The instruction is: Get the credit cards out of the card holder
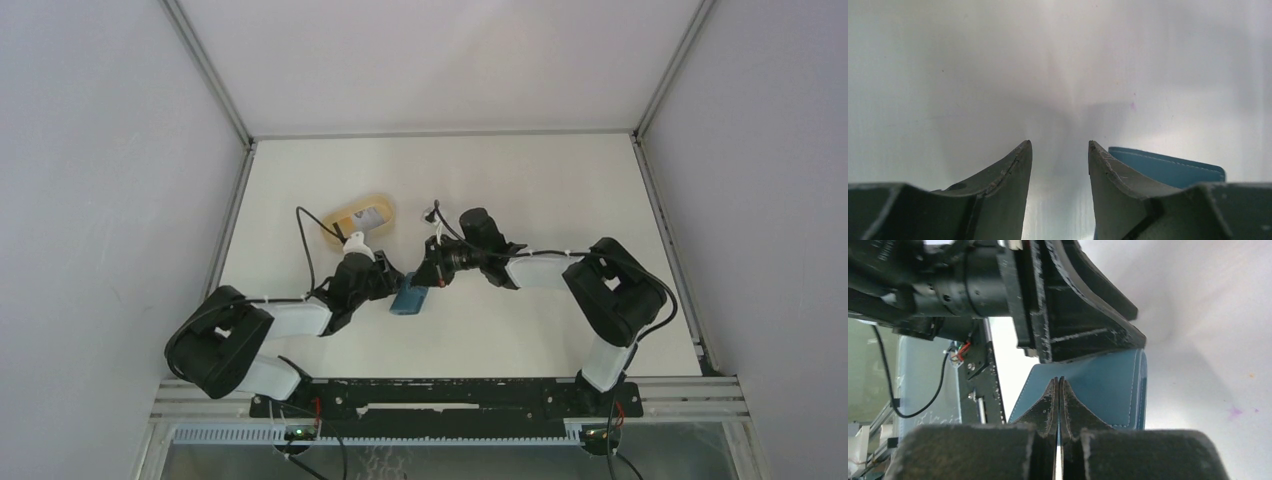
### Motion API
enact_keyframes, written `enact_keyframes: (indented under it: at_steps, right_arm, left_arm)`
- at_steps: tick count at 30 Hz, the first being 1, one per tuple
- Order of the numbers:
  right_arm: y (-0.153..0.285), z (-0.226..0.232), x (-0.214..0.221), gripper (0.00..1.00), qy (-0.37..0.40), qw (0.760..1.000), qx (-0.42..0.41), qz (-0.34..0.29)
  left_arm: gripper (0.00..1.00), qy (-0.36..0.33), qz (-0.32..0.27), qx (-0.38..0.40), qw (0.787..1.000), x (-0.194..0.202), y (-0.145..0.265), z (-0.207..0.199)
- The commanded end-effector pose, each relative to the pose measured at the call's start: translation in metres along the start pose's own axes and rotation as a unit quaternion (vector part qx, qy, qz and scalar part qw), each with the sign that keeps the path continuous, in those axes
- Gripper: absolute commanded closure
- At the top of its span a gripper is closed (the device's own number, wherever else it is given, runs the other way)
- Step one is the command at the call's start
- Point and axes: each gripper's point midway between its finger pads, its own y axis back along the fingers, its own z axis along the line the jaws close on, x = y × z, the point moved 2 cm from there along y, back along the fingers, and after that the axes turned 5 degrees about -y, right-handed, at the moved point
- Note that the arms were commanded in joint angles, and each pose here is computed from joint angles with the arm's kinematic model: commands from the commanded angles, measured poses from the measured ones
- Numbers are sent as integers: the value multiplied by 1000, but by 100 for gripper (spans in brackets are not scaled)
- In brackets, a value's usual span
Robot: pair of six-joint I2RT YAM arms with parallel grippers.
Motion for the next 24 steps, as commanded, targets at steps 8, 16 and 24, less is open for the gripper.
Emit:
enact_keyframes:
  at_steps: [8,16,24]
  right_arm:
    - [31,57,-45,100,69,991,-97,-54]
    - [44,81,-60,100,72,983,-152,-73]
    - [56,95,-69,100,68,976,-189,-89]
  left_arm:
    - [49,-10,70,-53,996,42,4,18]
    - [49,-4,70,-35,997,44,1,11]
    - [49,5,66,-30,997,46,5,12]
